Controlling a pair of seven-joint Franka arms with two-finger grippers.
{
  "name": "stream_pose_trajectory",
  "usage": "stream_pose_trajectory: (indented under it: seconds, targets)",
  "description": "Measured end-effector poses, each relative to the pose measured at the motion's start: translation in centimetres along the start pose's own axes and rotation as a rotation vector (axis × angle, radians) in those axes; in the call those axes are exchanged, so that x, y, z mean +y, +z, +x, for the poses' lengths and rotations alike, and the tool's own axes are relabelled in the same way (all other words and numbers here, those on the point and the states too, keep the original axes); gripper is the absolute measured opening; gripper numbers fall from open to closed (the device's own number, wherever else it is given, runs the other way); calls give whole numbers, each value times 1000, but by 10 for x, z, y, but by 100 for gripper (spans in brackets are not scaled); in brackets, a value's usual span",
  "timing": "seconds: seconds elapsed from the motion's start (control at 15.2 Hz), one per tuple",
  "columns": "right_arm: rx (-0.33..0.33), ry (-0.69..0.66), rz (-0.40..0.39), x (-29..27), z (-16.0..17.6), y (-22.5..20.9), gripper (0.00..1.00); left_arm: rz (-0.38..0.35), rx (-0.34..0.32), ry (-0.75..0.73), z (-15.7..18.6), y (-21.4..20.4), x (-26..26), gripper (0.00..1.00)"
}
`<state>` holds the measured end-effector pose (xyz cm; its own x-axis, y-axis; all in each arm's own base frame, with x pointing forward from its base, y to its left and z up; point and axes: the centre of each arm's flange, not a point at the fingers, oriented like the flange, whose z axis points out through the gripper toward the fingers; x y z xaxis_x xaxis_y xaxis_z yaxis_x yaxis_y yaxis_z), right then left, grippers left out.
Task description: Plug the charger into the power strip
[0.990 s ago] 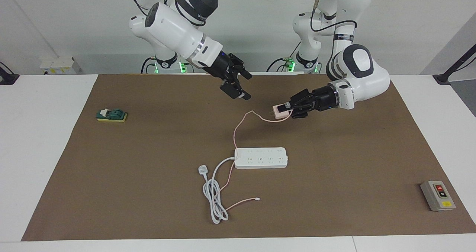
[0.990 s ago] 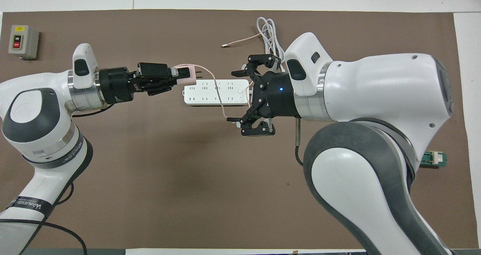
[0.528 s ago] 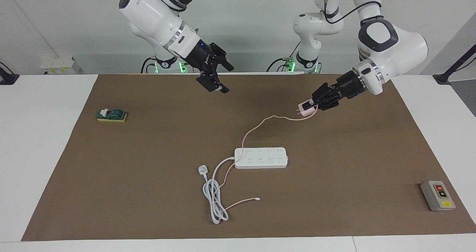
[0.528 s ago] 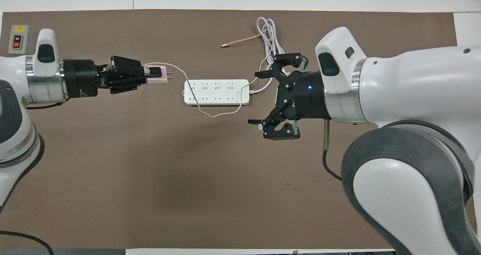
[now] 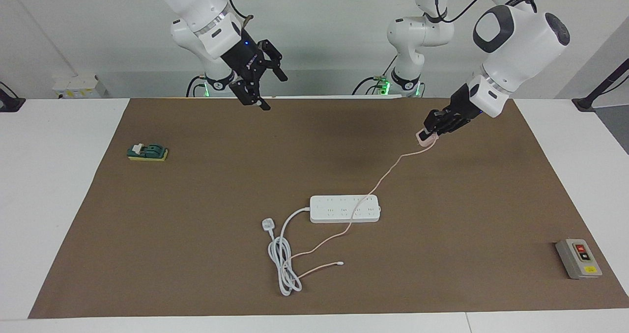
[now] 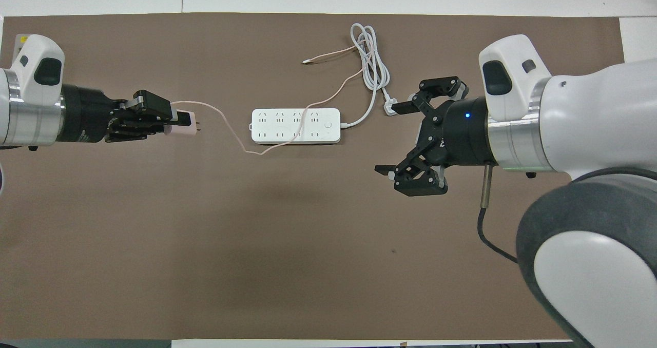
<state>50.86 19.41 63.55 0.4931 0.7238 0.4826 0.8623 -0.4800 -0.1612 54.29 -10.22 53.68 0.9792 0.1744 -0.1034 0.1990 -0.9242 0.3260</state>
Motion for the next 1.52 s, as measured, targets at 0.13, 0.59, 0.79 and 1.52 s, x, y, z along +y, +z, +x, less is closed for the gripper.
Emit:
stream_pose_trajectory:
  seconds: [0.13, 0.59, 0.79, 1.52]
  targets:
    - [-24, 68, -24, 16, -14, -7, 100, 47, -11, 0, -1, 2, -5, 32]
    - [-92, 312, -103, 72, -72, -39, 100, 172, 28, -79, 0, 0, -14, 32]
    - [-121, 398, -115, 85, -92, -48, 100, 161, 75, -314, -1, 1, -4, 32]
    - [-225, 735, -195, 96, -121, -56, 100, 237, 166, -529, 12, -21, -48, 32]
